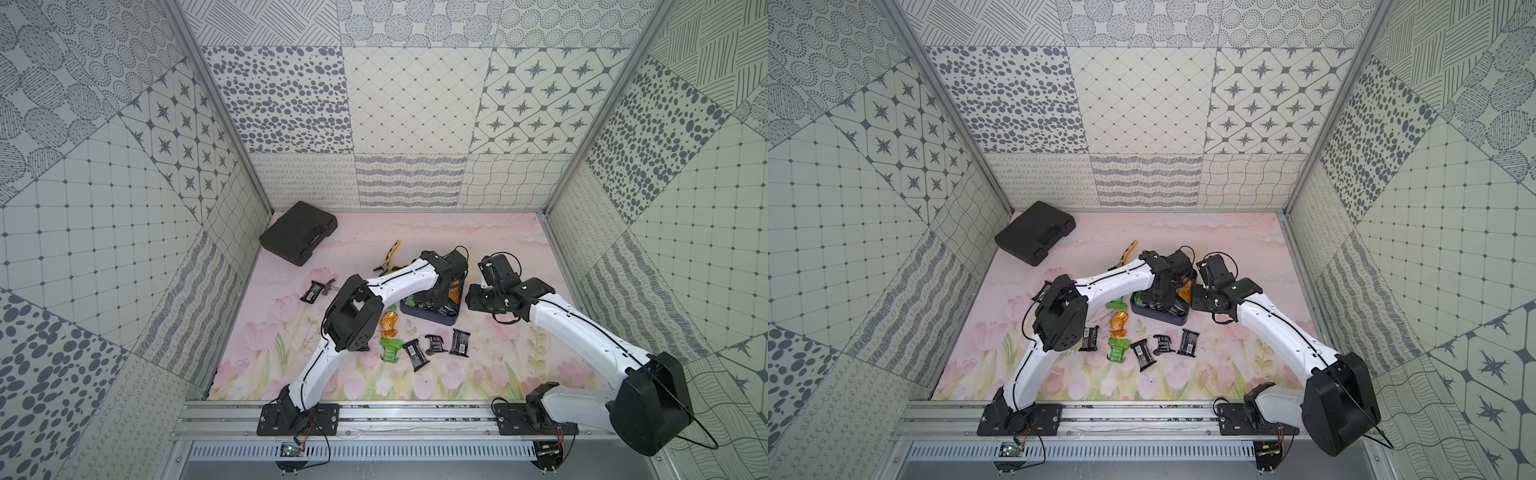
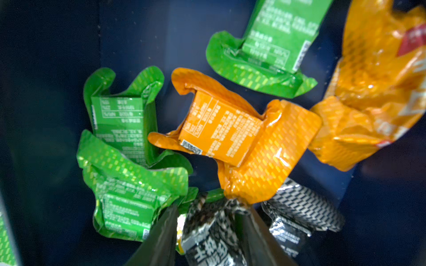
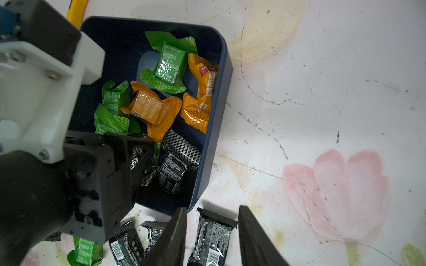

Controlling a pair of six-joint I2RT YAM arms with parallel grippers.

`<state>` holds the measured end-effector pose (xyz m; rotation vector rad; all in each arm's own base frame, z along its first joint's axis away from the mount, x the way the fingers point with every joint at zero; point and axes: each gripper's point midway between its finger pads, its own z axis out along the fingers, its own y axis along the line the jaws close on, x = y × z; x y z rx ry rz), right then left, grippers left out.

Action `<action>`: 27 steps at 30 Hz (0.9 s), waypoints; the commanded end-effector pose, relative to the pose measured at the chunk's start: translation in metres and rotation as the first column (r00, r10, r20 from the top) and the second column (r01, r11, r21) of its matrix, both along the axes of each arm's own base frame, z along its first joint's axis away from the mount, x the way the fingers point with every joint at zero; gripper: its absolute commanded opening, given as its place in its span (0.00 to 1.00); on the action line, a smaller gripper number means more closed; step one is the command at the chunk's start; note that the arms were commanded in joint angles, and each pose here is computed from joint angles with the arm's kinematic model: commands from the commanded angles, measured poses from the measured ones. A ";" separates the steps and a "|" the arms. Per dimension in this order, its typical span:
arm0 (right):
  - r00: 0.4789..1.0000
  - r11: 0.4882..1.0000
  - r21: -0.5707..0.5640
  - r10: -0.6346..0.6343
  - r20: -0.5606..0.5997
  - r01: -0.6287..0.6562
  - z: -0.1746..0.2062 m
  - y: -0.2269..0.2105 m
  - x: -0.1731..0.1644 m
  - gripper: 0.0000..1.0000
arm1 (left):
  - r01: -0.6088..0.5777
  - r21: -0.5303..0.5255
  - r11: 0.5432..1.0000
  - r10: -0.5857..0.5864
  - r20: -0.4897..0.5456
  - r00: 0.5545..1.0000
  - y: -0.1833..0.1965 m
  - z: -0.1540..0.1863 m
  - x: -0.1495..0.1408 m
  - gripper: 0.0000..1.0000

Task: Take the cookies out of the storage box
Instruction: Pick up the cookie from the storage box.

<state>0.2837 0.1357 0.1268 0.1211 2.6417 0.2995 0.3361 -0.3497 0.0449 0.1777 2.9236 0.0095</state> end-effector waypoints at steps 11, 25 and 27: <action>0.999 1.000 0.030 0.006 0.044 -0.007 0.014 0.002 0.004 0.40 | 0.015 0.022 1.000 -0.016 0.079 0.997 0.007 0.026 0.009 0.30; 0.998 0.999 0.046 0.011 0.060 -0.014 0.022 0.006 0.007 0.39 | 0.024 -0.070 0.997 -0.010 0.185 0.983 0.009 0.082 0.013 0.25; 0.998 0.999 0.047 0.014 0.060 -0.017 0.022 0.007 0.009 0.39 | 0.015 -0.077 0.997 0.000 0.190 0.982 0.018 0.089 0.010 0.25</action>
